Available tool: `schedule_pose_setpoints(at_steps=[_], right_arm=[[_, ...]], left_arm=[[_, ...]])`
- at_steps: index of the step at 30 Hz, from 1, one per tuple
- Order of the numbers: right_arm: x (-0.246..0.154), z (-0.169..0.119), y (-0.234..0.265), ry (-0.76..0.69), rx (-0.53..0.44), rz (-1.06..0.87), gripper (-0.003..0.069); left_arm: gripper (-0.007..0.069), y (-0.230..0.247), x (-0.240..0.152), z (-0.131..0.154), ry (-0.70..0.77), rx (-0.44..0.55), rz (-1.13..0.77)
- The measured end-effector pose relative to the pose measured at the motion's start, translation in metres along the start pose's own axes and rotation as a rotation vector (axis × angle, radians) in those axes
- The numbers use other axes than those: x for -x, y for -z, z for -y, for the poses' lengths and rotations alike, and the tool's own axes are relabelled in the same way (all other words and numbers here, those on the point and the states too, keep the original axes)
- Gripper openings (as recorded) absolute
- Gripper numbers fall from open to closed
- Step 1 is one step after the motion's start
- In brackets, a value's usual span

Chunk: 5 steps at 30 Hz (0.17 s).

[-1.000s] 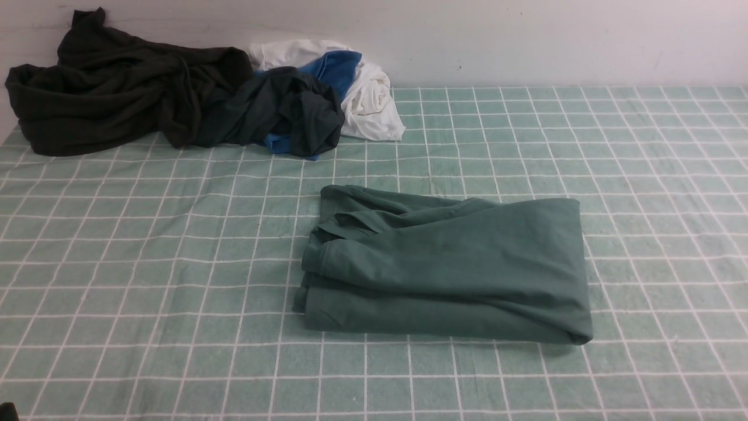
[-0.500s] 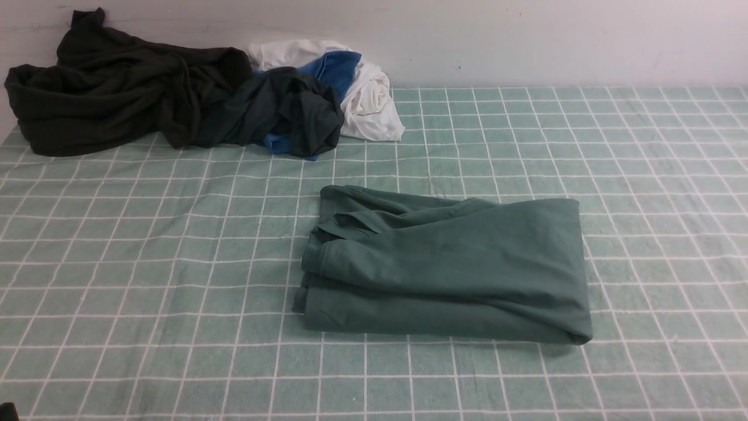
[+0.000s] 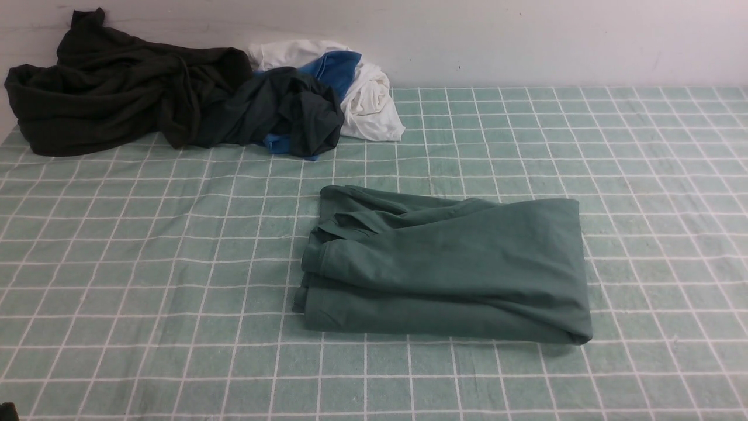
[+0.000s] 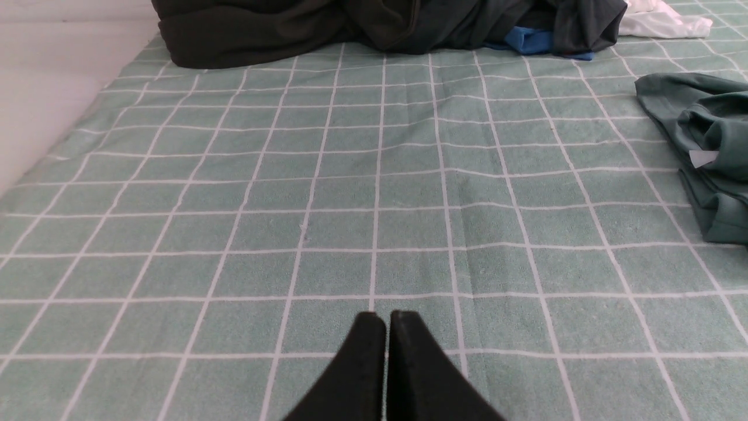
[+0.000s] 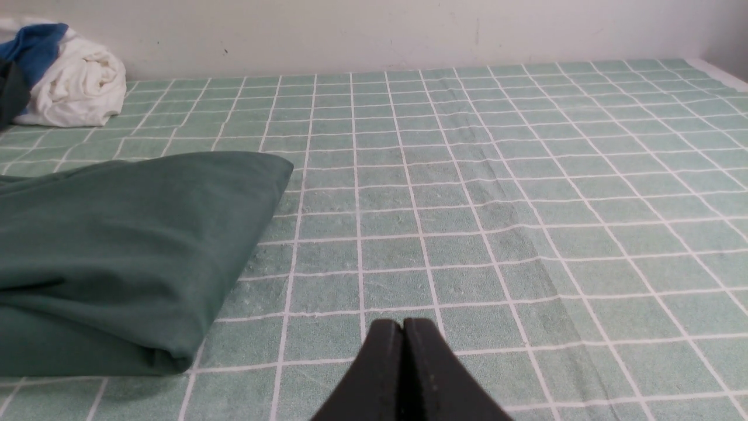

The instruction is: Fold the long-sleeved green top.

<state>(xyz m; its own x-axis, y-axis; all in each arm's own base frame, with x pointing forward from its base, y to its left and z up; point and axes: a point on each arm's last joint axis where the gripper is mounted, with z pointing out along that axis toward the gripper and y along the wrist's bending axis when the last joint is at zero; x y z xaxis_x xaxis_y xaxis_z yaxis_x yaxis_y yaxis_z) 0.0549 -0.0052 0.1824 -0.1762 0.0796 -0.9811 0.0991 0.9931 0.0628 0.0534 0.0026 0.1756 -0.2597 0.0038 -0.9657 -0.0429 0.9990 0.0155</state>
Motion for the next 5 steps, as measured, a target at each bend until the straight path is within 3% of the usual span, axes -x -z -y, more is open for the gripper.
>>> schedule_pose_setpoints(at_steps=[5], right_arm=[[0.0, 0.0, 0.0, 0.0, 0.0, 0.0, -0.0014]], left_arm=[[-0.0003, 0.0, 0.0, 0.0, 0.0, 0.0, 0.0]])
